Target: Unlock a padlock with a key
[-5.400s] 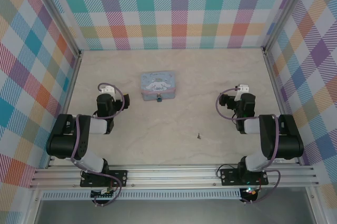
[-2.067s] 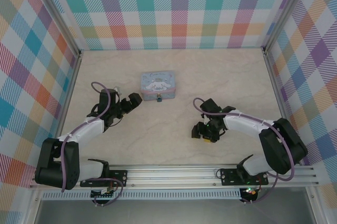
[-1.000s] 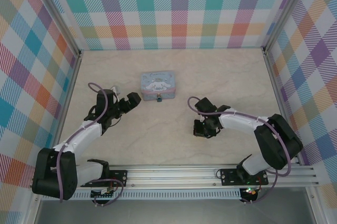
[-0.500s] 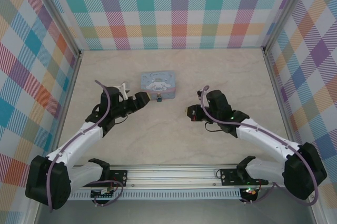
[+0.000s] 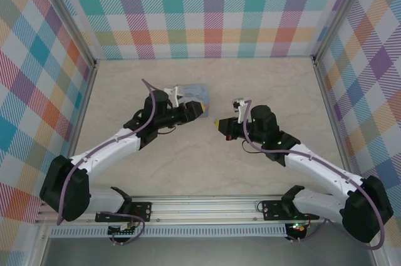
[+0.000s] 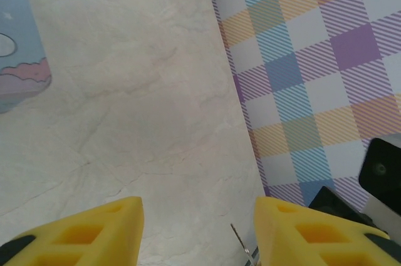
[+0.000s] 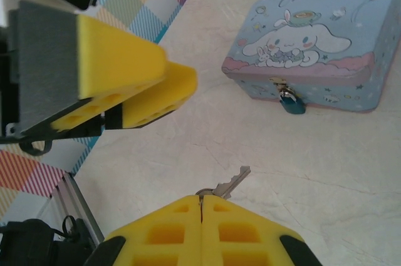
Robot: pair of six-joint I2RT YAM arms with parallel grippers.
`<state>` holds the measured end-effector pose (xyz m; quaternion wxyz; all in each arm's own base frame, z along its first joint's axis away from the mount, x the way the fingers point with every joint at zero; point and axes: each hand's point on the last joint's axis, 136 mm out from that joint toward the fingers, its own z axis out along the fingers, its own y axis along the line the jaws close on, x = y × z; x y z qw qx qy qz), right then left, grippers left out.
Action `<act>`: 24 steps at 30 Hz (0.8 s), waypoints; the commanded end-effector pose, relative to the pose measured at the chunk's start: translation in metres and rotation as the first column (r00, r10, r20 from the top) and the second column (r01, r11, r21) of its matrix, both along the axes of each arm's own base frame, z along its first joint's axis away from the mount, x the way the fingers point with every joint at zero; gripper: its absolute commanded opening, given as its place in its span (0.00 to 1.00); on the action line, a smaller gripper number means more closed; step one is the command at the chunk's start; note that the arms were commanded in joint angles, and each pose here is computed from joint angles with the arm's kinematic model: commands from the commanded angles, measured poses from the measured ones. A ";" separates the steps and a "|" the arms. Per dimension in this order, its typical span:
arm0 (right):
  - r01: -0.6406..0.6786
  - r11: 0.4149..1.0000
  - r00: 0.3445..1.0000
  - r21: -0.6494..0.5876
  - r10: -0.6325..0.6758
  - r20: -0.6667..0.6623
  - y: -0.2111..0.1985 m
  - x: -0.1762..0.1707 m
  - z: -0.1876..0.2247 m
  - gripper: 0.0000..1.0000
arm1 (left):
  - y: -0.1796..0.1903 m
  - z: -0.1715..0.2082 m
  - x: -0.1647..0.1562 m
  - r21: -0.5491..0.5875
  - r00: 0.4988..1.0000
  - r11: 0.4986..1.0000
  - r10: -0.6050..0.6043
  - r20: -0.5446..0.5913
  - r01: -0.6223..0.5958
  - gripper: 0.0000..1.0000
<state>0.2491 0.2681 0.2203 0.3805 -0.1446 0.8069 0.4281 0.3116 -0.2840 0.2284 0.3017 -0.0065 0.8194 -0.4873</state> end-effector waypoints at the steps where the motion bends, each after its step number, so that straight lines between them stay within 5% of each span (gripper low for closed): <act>1: -0.077 0.994 0.976 -0.073 0.090 0.196 -0.003 -0.012 0.018 0.00 | -0.011 0.018 0.002 -0.035 0.999 0.999 -0.018 0.026 0.019 0.46; 11: -0.118 0.936 0.886 -0.332 0.250 0.391 -0.016 -0.018 0.032 0.00 | -0.023 0.040 -0.014 -0.085 0.994 0.991 -0.099 0.048 0.103 0.40; 19: -0.164 0.903 0.807 -0.397 0.354 0.473 -0.011 -0.024 0.045 0.00 | -0.034 0.058 -0.026 -0.108 0.982 0.978 -0.168 0.080 0.176 0.38; 24: -0.224 0.826 0.716 -0.517 0.499 0.488 -0.011 -0.035 0.037 0.00 | -0.030 0.060 -0.028 -0.099 0.985 0.983 -0.148 0.088 0.157 0.38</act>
